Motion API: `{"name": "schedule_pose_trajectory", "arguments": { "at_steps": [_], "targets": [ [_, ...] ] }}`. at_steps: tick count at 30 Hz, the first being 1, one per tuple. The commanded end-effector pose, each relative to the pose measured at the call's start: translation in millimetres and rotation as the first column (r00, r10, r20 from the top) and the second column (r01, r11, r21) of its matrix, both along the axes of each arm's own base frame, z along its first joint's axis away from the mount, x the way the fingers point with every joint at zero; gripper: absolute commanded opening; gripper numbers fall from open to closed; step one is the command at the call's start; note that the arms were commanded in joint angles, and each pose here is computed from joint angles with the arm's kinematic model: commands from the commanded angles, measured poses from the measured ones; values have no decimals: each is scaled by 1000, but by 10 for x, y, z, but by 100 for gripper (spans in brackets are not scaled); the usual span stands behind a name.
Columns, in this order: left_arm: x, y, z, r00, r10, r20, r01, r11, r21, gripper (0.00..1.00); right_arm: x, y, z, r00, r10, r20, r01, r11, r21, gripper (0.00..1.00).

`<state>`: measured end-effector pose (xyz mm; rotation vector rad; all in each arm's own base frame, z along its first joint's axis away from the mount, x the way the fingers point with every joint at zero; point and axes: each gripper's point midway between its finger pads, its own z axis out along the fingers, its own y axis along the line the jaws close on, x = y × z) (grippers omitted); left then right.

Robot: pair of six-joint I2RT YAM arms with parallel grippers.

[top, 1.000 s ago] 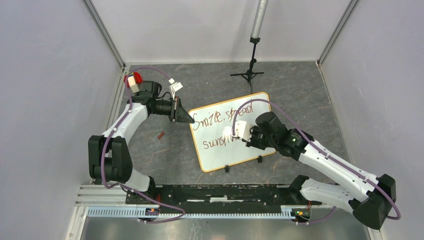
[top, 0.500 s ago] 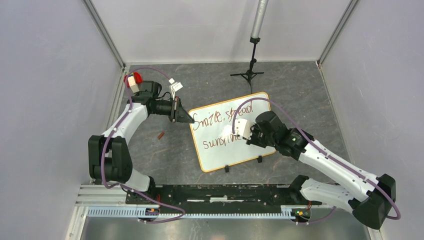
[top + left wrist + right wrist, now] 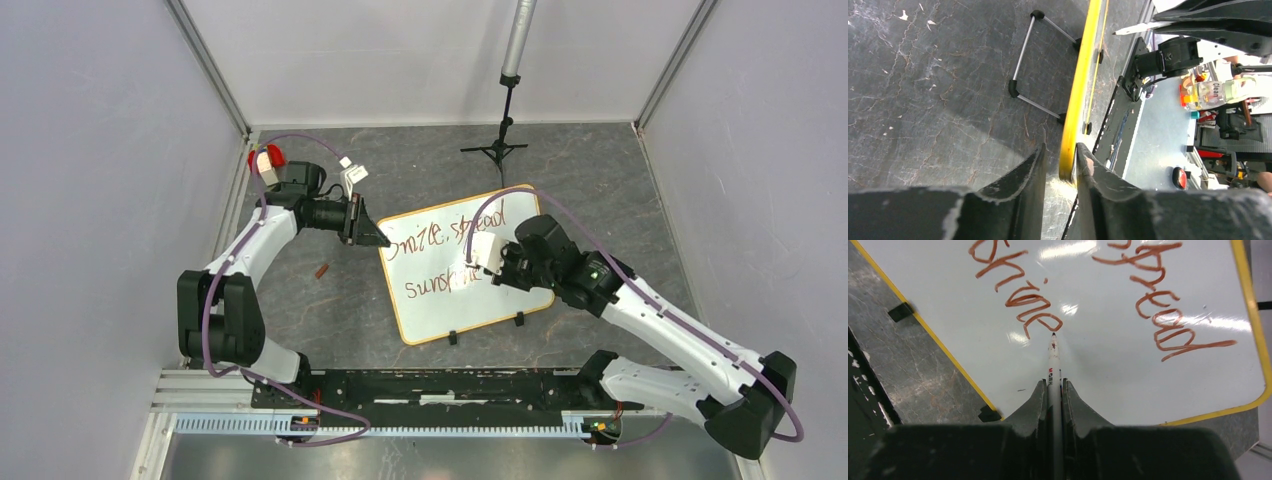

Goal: Write a sentence on the whiteboard
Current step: Write a sentence on the whiteboard, then pick up the pen cap from the center of the board.

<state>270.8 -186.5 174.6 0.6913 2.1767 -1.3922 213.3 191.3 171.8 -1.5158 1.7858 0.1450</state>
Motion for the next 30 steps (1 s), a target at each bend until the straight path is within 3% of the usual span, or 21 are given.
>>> {"name": "schedule_pose_trajectory", "arguments": {
  "at_steps": [1, 5, 9, 12, 16, 20, 24, 27, 30],
  "targets": [
    [131, -11, 148, 996, 19, 90, -21, 999, 25, 38, -22, 212, 517, 996, 71, 62, -79, 987, 138, 0],
    [179, -20, 311, 993, 30, 118, -32, 999, 16, 47, 2, 284, 715, 994, 77, 80, -90, 980, 178, 0],
    [246, 46, 592, 983, 48, 178, -51, 999, 11, 64, 24, 396, 898, 992, 86, 89, -105, 967, 231, 0],
    [377, 307, 754, 961, 129, 245, -140, 990, 25, 70, 56, 475, 1026, 992, 83, 92, -105, 957, 271, 0],
    [549, 952, 884, 905, 287, 313, -313, 949, 33, 71, 118, 581, 1127, 994, 84, 64, -100, 945, 310, 0],
    [496, 1473, 442, 899, 234, 371, -352, 889, 293, 68, 139, 705, 1248, 993, 115, 18, -113, 922, 370, 0],
    [360, 1828, -185, 928, 151, 342, -318, 801, 508, 64, 172, 798, 1320, 989, 144, -23, -121, 899, 421, 0],
    [308, 2015, -554, 939, 103, 329, -294, 736, 610, 63, 197, 849, 1342, 985, 162, -57, -119, 885, 450, 0],
    [285, 2040, -786, 959, 57, 278, -236, 707, 667, 59, 235, 896, 1333, 982, 173, -82, -114, 874, 472, 0]
  ]
}}
